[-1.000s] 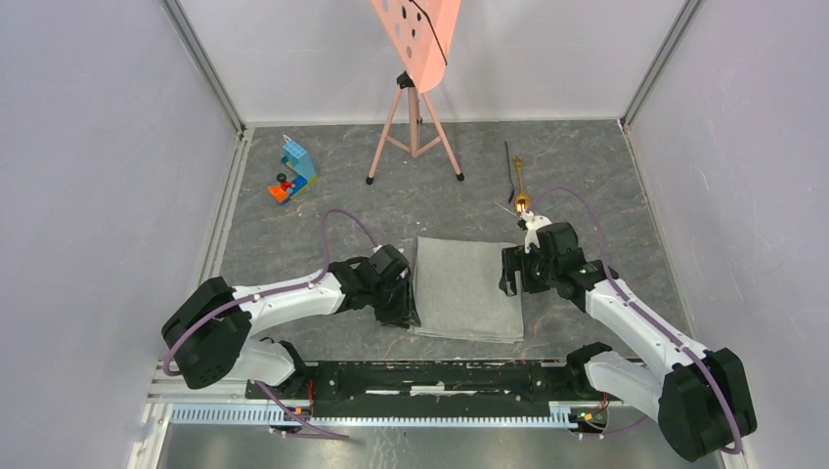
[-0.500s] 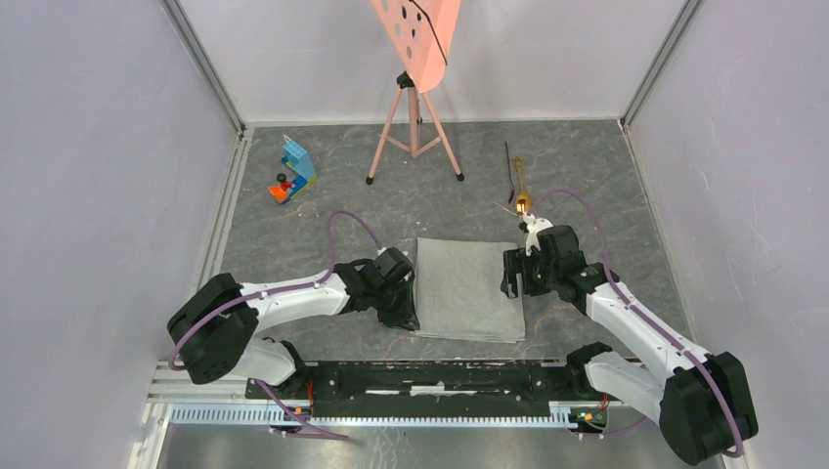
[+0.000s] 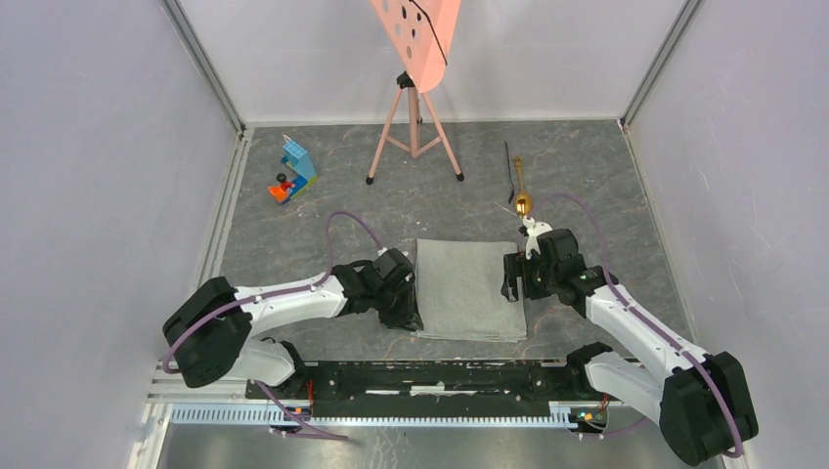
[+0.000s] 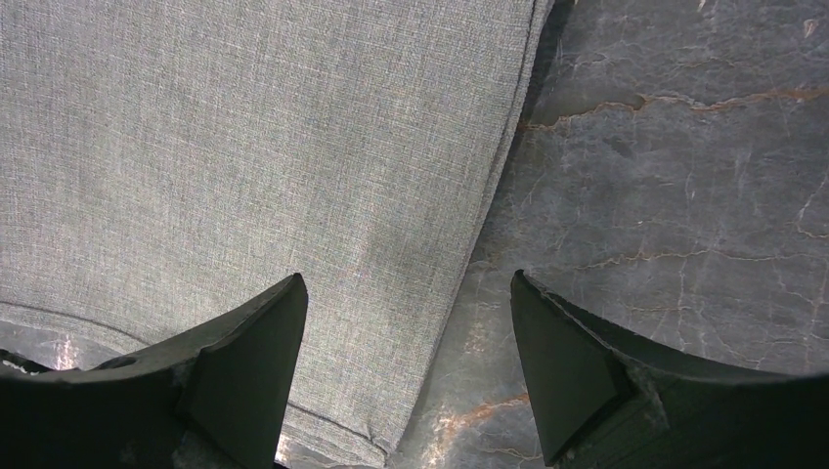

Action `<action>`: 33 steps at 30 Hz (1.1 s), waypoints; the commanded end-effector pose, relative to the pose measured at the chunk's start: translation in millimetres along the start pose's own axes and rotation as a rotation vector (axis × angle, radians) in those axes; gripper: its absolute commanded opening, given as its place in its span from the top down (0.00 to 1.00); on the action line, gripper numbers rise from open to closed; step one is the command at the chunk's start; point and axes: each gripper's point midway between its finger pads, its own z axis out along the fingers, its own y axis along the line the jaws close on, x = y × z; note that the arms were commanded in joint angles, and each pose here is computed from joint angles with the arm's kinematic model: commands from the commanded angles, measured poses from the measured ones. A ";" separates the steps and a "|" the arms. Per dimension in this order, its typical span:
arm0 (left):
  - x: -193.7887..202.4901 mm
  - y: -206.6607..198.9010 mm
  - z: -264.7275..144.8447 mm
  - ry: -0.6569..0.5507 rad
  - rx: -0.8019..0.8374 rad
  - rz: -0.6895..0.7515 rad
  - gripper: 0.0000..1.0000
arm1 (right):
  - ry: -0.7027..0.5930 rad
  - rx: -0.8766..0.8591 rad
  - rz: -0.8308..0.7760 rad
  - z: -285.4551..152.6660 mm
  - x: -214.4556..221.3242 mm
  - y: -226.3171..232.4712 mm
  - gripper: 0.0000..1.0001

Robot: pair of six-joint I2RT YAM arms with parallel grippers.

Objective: Fold the napkin into a case and place the utensils inside

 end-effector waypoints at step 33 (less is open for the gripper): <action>2.0 -11.1 -1.4 -0.018 -0.004 0.003 0.98 | -0.056 -0.023 -0.004 -4.0 -9.5 4.0 0.19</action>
